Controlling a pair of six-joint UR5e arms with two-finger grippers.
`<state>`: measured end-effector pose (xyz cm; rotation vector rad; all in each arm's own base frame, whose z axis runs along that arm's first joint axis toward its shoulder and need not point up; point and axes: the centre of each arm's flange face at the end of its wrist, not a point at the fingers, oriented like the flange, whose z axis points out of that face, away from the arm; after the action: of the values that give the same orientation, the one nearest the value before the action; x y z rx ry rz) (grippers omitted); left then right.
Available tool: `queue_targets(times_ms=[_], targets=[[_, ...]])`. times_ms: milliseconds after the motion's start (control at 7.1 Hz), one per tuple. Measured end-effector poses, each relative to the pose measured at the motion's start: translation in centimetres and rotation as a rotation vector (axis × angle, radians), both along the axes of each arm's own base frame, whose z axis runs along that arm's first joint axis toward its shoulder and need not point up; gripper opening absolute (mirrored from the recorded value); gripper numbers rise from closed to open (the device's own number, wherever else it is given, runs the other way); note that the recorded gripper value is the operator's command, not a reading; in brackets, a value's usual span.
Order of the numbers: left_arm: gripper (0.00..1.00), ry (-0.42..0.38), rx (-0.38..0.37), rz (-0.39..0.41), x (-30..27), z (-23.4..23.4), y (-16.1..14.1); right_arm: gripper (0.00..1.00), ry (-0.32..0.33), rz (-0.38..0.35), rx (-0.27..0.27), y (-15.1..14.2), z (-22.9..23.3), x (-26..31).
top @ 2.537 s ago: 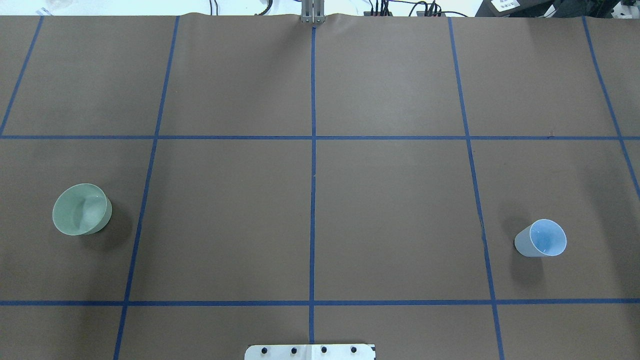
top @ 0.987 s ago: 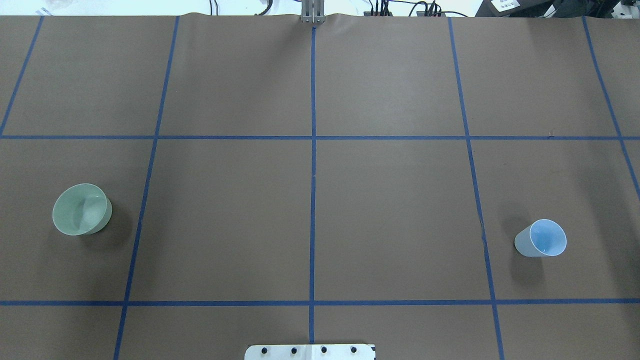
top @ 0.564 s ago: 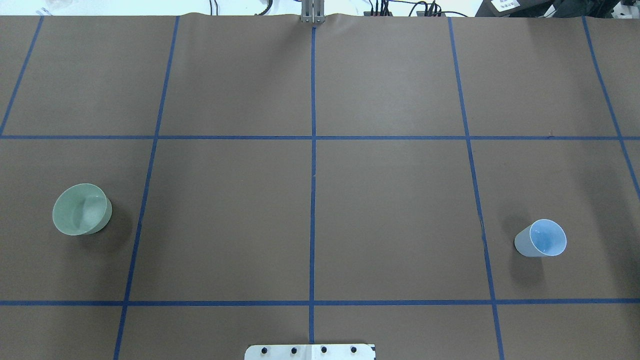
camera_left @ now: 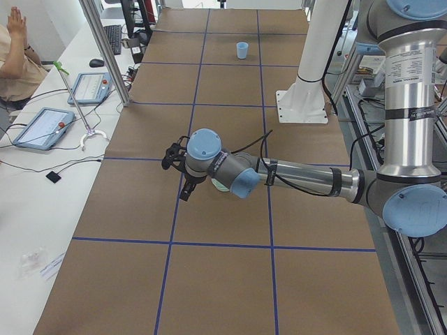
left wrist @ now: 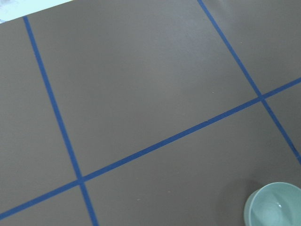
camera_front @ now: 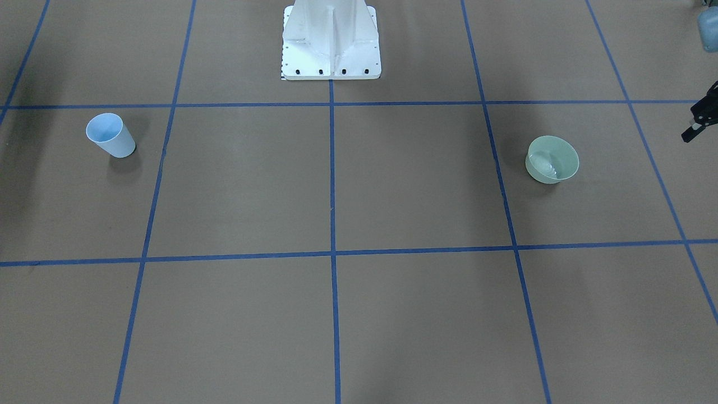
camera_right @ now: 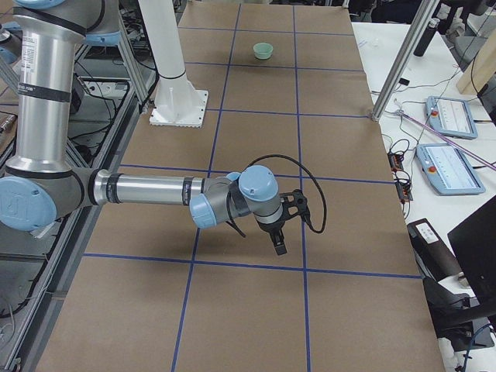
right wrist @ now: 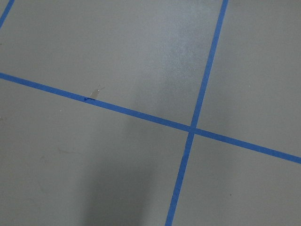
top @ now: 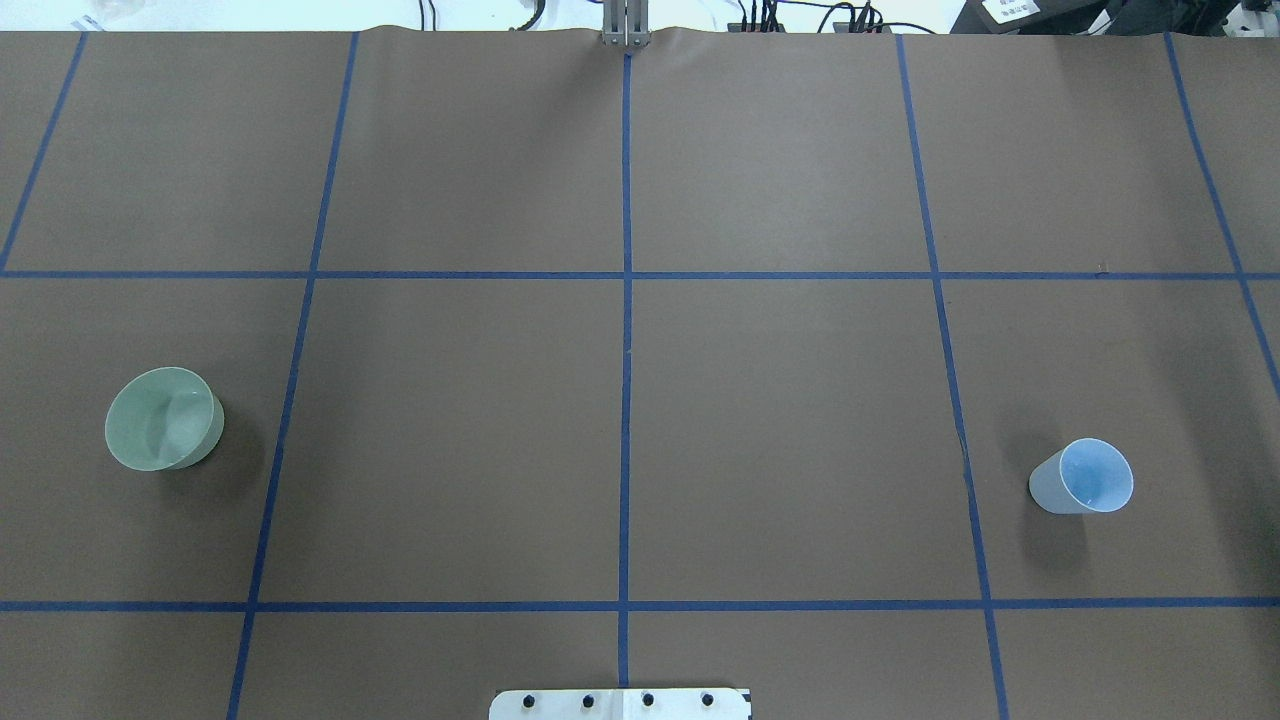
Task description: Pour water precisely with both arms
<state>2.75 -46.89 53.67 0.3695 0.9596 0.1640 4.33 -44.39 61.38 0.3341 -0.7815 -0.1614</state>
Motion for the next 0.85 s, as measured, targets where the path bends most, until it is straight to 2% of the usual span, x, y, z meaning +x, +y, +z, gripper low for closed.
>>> queue_targets(times_ms=[282,564,846], targets=[[1.0,-0.033,-0.078,-0.042,5.2,0.6,0.7,1.0,0.0,0.0,-0.001,0.0,0.1,0.0],[1.0,-0.08,-0.113,-0.08,10.8,1.4,2.2,1.0,0.0,0.0,-0.002,0.1,0.1,0.0],[1.0,-0.124,-0.132,-0.083,16.0,2.0,3.9,1.0,0.001,0.0,-0.002,0.1,0.1,0.0]])
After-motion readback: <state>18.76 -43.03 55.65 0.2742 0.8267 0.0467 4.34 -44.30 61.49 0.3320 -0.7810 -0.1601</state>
